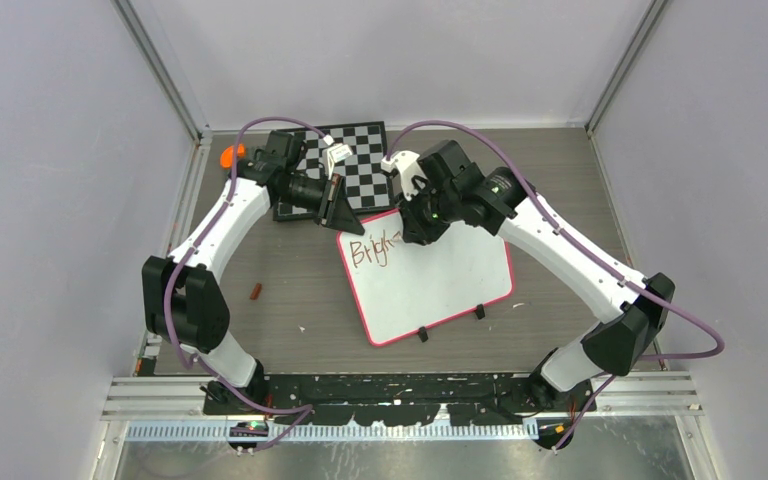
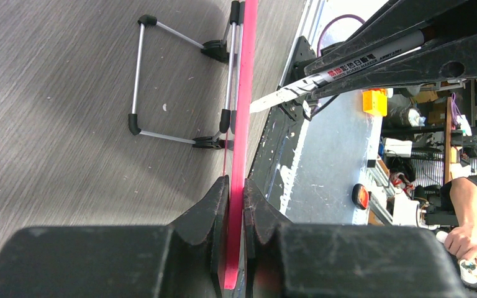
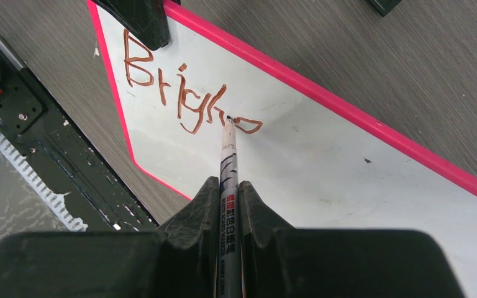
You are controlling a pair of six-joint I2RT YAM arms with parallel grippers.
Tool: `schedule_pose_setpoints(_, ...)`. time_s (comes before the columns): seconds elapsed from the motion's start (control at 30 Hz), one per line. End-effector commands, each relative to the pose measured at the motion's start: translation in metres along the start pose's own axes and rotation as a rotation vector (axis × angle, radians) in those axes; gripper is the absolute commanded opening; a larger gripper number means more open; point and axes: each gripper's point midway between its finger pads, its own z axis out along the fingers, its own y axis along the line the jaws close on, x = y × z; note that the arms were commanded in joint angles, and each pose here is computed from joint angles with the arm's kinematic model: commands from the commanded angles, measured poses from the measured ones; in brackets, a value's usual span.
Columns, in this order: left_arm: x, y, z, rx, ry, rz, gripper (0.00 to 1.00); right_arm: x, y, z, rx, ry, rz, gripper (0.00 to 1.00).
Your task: Write a sentence on the whiteboard
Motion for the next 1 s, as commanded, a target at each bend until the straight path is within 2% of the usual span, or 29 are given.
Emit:
schedule_pose_setpoints(0.0, -0.004, -0.009, -0.007, -0.019, -0.012, 0.007, 0.00, -0.018, -0.003, -0.004, 0.026, -0.059, -0.020, 0.00)
schedule_pose_setpoints(0.33, -0.004, -0.008, -0.006, -0.018, -0.011, 0.005, 0.00, -0.013, -0.015, -0.013, 0.069, -0.050, -0.012, 0.00)
schedule_pose_setpoints(0.97, -0.006, -0.010, -0.007, -0.017, -0.013, 0.012, 0.00, -0.036, -0.007, -0.023, 0.034, -0.108, -0.025, 0.00)
